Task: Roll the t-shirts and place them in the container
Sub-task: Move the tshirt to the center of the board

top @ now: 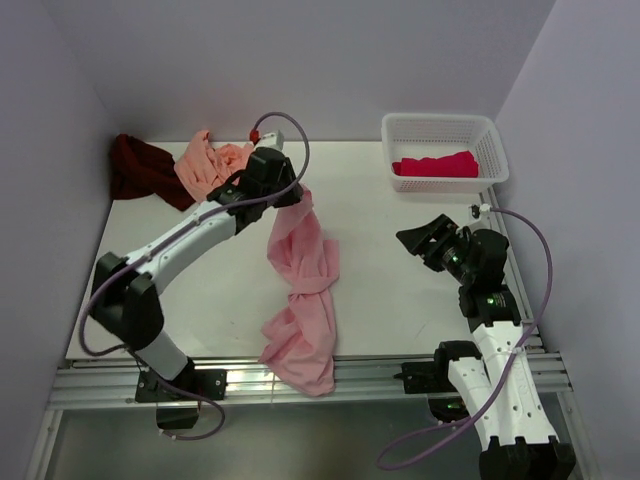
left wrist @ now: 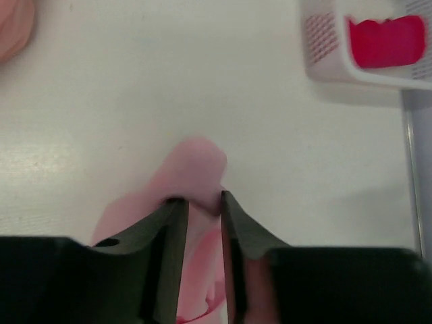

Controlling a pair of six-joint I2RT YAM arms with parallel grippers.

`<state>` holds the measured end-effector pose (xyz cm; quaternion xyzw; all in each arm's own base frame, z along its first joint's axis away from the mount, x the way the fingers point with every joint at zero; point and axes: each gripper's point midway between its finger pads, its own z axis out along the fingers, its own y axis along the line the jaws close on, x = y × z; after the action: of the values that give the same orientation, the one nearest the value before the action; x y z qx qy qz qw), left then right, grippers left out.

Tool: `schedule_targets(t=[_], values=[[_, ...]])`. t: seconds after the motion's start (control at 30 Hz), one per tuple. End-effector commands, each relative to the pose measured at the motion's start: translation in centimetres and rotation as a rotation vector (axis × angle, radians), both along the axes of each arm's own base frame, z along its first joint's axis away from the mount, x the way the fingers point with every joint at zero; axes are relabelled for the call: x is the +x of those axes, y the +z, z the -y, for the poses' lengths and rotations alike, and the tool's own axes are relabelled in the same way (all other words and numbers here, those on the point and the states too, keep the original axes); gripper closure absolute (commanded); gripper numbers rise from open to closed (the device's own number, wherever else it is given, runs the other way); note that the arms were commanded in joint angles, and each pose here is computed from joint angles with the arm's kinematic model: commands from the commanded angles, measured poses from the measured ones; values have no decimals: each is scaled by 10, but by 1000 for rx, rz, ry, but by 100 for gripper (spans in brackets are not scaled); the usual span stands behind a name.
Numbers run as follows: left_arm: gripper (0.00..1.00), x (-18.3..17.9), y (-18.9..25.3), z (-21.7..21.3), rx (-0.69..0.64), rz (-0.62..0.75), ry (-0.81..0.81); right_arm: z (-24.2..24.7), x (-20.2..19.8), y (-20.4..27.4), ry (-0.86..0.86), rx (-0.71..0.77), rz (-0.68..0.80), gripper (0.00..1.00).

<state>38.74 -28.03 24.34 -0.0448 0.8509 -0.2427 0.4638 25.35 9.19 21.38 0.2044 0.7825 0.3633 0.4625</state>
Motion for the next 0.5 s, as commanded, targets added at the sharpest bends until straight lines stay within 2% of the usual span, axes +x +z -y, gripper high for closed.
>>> schedule_targets(t=[0.0,0.03,0.13,0.47], values=[[64,15,-27,-7,51,-105,-41,-5,1,4,36,-3,29,26],[46,23,-49,-8,79,-152,-28,-6,1,4,39,-3,30,26],[38,47,-76,-15,115,-219,-19,-8,1,6,53,-7,39,26],[41,128,-140,-44,-11,-334,9,-9,3,-4,64,-10,22,27]])
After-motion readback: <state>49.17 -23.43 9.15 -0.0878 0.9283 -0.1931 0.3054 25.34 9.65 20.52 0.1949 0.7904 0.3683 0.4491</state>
